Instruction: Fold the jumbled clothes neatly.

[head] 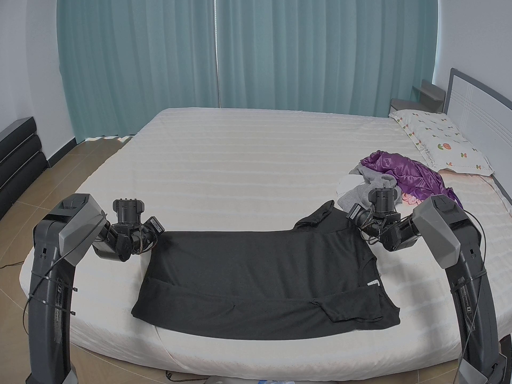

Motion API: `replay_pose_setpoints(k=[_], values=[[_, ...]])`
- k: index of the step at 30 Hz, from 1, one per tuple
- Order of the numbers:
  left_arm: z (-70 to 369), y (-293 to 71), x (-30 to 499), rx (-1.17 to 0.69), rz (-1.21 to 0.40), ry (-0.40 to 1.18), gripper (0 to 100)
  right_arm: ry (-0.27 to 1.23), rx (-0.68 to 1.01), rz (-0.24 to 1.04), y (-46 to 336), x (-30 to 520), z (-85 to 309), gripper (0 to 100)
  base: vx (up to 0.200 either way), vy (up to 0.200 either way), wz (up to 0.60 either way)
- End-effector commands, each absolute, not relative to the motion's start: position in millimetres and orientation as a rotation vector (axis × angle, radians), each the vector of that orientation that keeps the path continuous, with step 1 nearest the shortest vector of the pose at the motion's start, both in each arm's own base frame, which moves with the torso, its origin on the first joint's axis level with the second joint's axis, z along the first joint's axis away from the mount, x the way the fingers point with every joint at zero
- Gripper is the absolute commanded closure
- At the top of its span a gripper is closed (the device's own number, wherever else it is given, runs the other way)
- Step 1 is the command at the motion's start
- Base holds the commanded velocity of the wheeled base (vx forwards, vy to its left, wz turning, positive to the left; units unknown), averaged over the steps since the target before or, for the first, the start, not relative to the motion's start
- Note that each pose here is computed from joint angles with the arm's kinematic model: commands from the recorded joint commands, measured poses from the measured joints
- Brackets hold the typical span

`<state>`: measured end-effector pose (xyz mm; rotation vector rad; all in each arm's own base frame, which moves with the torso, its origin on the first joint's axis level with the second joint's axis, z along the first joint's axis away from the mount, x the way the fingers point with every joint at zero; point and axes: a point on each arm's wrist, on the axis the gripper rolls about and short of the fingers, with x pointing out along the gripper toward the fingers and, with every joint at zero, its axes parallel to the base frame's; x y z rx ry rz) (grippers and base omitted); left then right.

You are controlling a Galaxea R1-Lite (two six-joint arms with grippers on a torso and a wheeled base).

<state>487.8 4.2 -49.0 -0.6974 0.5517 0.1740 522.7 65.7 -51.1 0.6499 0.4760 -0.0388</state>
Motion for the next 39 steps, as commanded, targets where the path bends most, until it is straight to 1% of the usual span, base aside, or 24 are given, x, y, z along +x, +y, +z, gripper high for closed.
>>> replay_pose_setpoints(k=[1,6,11,16,21,23,32,35,39], values=[[-40,5,486,-0.716,0.177,0.540,100,0.462,0.664,-0.038,63,520,-35,100,0.000,0.000,0.00],[-25,7,484,-0.752,0.173,0.494,100,0.465,0.680,-0.052,56,512,-32,100,0.000,0.000,0.00],[-23,9,482,-0.756,0.172,0.483,100,0.461,0.689,-0.046,50,506,-27,100,0.000,0.000,0.00],[-19,9,477,-0.756,0.165,0.462,100,0.413,0.716,-0.013,45,497,-19,100,0.000,0.000,0.00],[-20,9,473,-0.752,0.166,0.473,100,0.406,0.739,0.015,45,490,-15,100,0.000,0.000,0.00],[-15,9,473,-0.756,0.160,0.454,100,0.388,0.745,0.048,45,484,-10,100,0.000,0.000,0.00],[-12,9,468,-0.757,0.154,0.439,100,0.367,0.748,0.056,43,475,-9,100,0.000,0.000,0.00],[-11,9,468,-0.757,0.150,0.429,100,0.342,0.768,0.050,37,475,-2,100,0.000,0.000,0.00],[-10,9,466,-0.757,0.150,0.429,100,0.365,0.769,0.050,36,468,-6,100,0.000,0.000,0.00]])
